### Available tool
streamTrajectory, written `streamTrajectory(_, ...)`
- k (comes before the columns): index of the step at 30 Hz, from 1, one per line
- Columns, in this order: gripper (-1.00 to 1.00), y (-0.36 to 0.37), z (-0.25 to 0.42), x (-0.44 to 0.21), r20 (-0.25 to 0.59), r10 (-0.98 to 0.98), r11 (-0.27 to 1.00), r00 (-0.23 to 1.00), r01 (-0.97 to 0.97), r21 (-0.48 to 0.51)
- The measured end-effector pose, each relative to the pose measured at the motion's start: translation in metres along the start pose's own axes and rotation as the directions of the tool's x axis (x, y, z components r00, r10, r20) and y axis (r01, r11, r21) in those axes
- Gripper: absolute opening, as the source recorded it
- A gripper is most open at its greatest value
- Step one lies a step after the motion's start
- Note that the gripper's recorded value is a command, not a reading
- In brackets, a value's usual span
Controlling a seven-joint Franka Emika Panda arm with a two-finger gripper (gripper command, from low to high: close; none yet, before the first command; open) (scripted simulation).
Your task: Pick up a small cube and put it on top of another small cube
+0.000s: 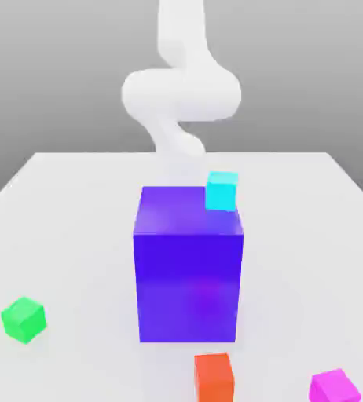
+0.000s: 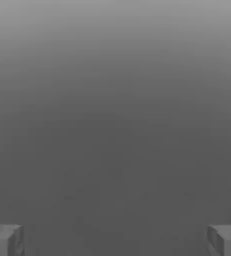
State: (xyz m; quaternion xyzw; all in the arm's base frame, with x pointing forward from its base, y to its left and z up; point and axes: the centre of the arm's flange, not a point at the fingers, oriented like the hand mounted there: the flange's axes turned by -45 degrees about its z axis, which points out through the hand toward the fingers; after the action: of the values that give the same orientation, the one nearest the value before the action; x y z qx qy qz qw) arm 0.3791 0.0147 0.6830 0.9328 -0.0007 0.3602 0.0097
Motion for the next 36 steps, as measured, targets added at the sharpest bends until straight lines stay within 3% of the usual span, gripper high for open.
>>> streamTrajectory(15, 0.00, -0.099, 0.252, -0.048, 0.354, -0.137, 0.989, 0.925, 0.145, 0.002)
streamTrajectory(29, 0.00, -0.197, 0.422, -0.206, 0.608, -0.262, 0.965, 0.749, 0.202, 0.166)
streamTrajectory(34, 0.00, -0.213, 0.472, -0.265, 0.640, -0.279, 0.960, 0.716, 0.195, 0.200)
streamTrajectory(35, -1.00, -0.214, 0.482, -0.275, 0.641, -0.279, 0.960, 0.715, 0.195, 0.201)
streamTrajectory(36, -1.00, -0.214, 0.482, -0.275, 0.641, -0.279, 0.960, 0.715, 0.195, 0.201)
